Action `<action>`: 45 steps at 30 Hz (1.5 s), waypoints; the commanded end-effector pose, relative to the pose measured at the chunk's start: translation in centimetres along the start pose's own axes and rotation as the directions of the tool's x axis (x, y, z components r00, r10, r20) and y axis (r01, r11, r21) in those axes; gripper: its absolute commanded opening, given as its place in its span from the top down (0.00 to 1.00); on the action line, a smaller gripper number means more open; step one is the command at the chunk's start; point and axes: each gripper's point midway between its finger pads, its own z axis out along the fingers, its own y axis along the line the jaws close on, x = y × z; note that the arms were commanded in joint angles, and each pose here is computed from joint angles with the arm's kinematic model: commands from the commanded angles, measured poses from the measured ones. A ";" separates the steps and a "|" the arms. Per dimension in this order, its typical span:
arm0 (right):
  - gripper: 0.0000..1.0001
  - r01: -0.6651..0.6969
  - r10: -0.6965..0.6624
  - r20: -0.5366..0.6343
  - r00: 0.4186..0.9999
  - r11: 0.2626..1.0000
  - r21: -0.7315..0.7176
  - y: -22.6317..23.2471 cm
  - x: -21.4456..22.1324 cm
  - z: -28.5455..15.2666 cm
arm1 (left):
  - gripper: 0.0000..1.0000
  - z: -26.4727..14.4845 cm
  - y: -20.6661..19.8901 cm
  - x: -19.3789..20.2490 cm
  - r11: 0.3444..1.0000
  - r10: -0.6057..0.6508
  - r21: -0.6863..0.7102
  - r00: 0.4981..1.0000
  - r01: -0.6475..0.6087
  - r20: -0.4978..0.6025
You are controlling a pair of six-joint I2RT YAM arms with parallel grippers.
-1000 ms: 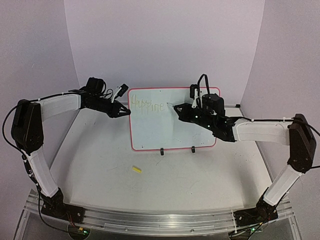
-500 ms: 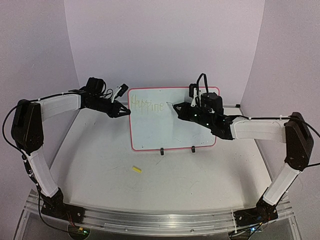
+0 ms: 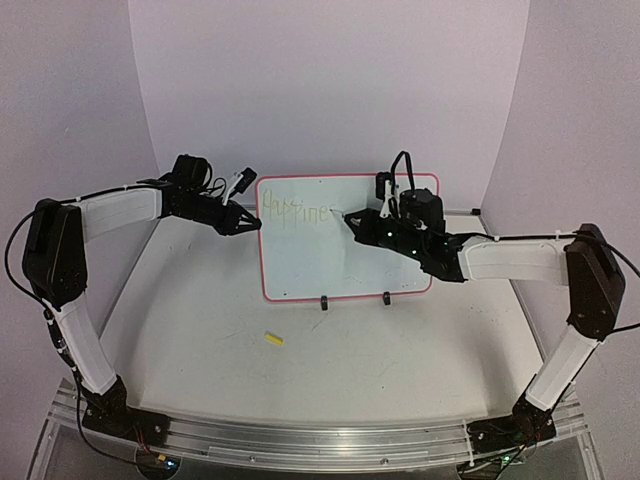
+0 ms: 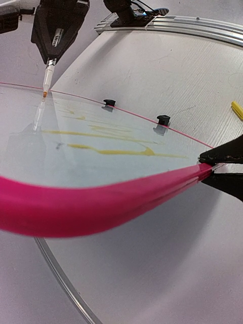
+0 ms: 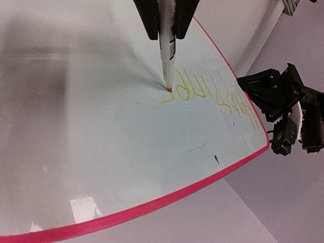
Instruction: Write a sentence on the whiteboard
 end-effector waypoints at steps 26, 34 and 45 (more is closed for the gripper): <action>1.00 -0.016 0.016 -0.006 1.000 0.997 0.077 -2.0 0.7 -1.6 | 1.00 -0.4 -1.5 -1.3 0.997 0.074 -0.001 0.997 -0.074 0.014; 1.00 -0.019 0.020 -0.005 1.000 0.998 0.053 -1.4 0.4 -0.9 | 1.00 -0.3 -1.6 -1.2 0.997 0.075 -0.001 0.997 -0.075 0.013; 1.00 -0.018 0.019 0.008 1.000 0.999 -0.026 0.4 -0.6 -0.5 | 1.00 -0.3 -1.5 -1.2 0.997 0.075 -0.001 0.997 -0.075 0.012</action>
